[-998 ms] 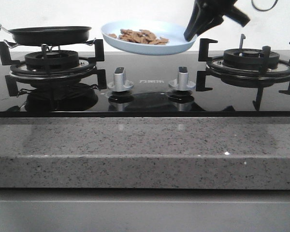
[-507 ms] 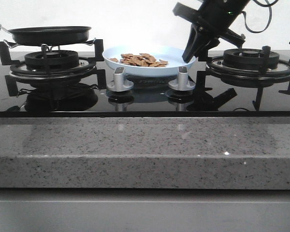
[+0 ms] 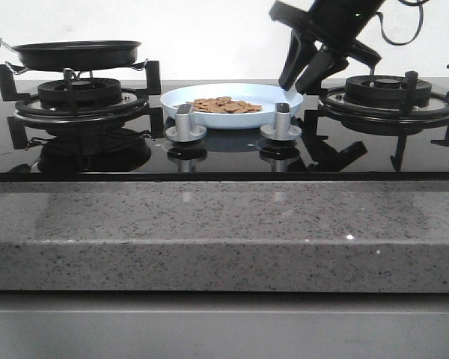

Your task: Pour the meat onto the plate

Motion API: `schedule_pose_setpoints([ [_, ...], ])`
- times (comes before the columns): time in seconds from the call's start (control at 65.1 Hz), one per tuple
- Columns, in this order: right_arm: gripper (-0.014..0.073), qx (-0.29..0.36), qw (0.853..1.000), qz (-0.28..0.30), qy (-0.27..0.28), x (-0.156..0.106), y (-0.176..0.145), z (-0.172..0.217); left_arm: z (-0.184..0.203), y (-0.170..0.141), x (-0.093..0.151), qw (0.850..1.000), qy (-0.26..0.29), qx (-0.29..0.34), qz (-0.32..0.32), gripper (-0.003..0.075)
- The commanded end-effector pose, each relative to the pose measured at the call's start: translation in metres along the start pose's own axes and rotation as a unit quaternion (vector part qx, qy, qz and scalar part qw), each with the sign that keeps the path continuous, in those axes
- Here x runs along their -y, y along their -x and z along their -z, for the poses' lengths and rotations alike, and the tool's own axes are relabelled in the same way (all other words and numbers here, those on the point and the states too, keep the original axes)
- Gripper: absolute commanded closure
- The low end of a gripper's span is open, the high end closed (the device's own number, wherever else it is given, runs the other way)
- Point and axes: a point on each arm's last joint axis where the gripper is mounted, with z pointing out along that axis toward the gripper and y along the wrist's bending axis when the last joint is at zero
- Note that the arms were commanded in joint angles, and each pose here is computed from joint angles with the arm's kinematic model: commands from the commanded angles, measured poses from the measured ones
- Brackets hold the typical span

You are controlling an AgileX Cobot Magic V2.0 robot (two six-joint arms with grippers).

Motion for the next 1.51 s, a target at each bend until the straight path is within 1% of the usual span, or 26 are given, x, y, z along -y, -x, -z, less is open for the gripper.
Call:
schedule_pose_setpoints([
  [0.0, 0.0315, 0.082, 0.996, 0.03, 0.019, -0.031, 0.016, 0.061, 0.008, 0.012, 0.002, 0.999, -0.007, 0.049, 0.001, 0.0207],
  [0.138, 0.0315, 0.099, 0.994, 0.05, 0.013, -0.046, 0.014, 0.088, 0.008, 0.012, 0.002, 0.999, -0.007, 0.049, 0.001, 0.0207],
  [0.246, 0.0319, 0.102, 0.99, 0.093, -0.027, -0.064, 0.007, 0.109, 0.008, 0.012, 0.002, 0.999, -0.007, 0.049, 0.001, 0.0207],
  [0.323, 0.0321, 0.104, 0.984, 0.133, -0.059, -0.084, 0.0, 0.123, 0.008, 0.012, 0.002, 0.999, -0.007, 0.049, 0.001, 0.0207],
  [0.384, 0.0321, 0.108, 0.979, 0.157, -0.071, -0.099, -0.006, 0.132, 0.008, 0.012, 0.002, 0.999, -0.007, 0.049, 0.001, 0.0207],
  [0.43, 0.0321, 0.115, 0.976, 0.171, -0.073, -0.11, -0.01, 0.141, 0.008, 0.012, 0.002, 0.999, -0.007, 0.049, 0.001, 0.0207],
  [0.538, 0.0321, 0.129, 0.971, 0.191, -0.059, -0.133, -0.019, 0.159, 0.008, 0.012, 0.002, 0.999, -0.007, 0.049, 0.001, 0.0207],
  [0.614, 0.0321, 0.14, 0.97, 0.193, -0.052, -0.141, -0.025, 0.168, 0.008, 0.012, 0.002, 0.999, -0.007, 0.049, 0.001, 0.0207],
  [0.768, 0.0321, 0.16, 0.968, 0.186, -0.049, -0.138, -0.043, 0.179, 0.008, 0.012, 0.002, 0.999, -0.007, 0.049, 0.001, 0.0207],
  [0.906, 0.0321, 0.178, 0.967, 0.177, -0.052, -0.129, -0.072, 0.183, 0.008, 0.012, 0.002, 0.999, -0.007, 0.049, 0.001, 0.0207],
  [1.091, 0.0321, 0.201, 0.964, 0.166, -0.057, -0.112, -0.123, 0.186, 0.008, 0.012, 0.002, 0.999, -0.007, 0.049, 0.001, 0.0207],
  [1.336, 0.0321, 0.186, 0.968, 0.159, -0.063, -0.092, -0.196, 0.194, 0.008, 0.012, 0.002, 0.999, -0.007, 0.049, 0.001, 0.0207],
  [1.49, 0.0321, 0.174, 0.97, 0.156, -0.066, -0.08, -0.236, 0.195, 0.008, 0.012, 0.002, 0.999, -0.007, 0.049, 0.001, 0.0207],
])
